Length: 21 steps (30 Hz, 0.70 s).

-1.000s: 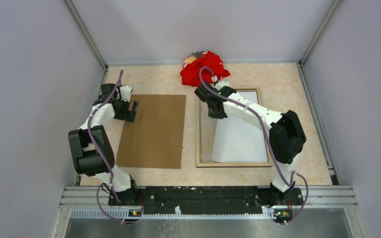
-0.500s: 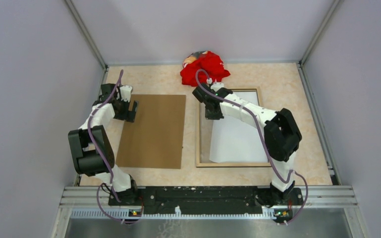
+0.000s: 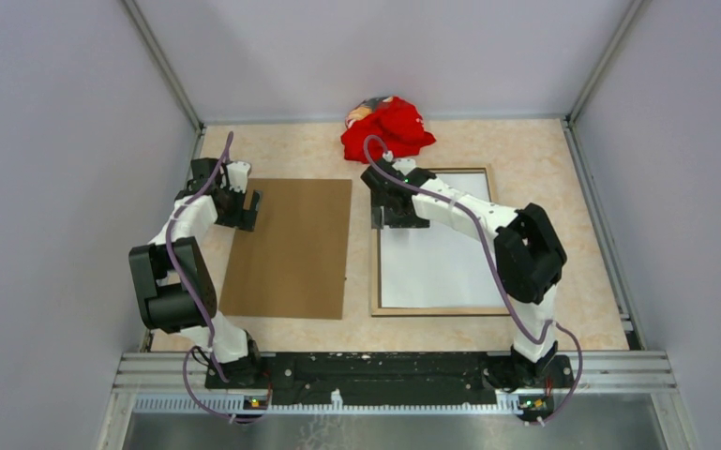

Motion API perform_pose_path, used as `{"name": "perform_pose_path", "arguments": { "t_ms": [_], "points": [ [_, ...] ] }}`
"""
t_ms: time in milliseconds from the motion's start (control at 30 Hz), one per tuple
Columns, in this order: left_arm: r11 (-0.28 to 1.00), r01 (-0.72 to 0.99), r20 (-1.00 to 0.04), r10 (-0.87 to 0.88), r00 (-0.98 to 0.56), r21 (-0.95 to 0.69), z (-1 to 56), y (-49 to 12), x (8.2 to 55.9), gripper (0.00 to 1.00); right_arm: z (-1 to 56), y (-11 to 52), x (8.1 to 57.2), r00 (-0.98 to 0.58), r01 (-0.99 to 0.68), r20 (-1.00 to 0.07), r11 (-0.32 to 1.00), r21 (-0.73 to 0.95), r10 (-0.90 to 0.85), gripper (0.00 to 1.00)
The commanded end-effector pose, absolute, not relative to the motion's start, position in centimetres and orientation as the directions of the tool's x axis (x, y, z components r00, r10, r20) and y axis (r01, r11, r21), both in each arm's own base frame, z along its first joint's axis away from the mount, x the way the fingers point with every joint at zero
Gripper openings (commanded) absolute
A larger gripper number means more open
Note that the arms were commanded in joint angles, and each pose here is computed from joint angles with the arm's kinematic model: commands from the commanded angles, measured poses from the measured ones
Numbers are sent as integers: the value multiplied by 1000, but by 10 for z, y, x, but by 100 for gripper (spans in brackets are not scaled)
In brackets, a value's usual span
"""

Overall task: Put the photo into the frame
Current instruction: Turn over the photo from the photo frame.

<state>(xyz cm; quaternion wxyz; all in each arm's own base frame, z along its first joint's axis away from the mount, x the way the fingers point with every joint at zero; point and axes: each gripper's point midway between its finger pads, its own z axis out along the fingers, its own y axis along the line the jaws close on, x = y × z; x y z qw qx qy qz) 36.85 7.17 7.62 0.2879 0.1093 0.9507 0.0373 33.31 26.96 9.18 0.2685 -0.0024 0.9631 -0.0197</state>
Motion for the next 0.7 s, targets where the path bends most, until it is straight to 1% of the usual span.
{"name": "perform_pose_path", "arguments": {
  "t_ms": [0, 133, 333, 500, 667],
  "points": [
    [972, 183, -588, 234, -774, 147, 93, 73, 379, 99, 112, 280, 335, -834, -42, -551, 999, 11, -29, 89],
    [973, 185, -584, 232, -778, 139, 90, 71, 377, 99, 115, 287, 330, -836, -85, -546, 995, 48, -45, 98],
    [971, 181, -576, 238, -782, 156, 92, 76, 380, 99, 138, 315, 329, -821, -151, -570, 975, 166, -30, 99],
    [971, 144, -586, 230, -777, 190, 109, 97, 390, 99, 147, 368, 314, -811, -246, -583, 932, 265, -48, 99],
    [968, 72, -576, 202, -792, 241, 115, 133, 392, 99, 128, 410, 301, -859, -259, -511, 882, 394, -24, 98]
  ]
}}
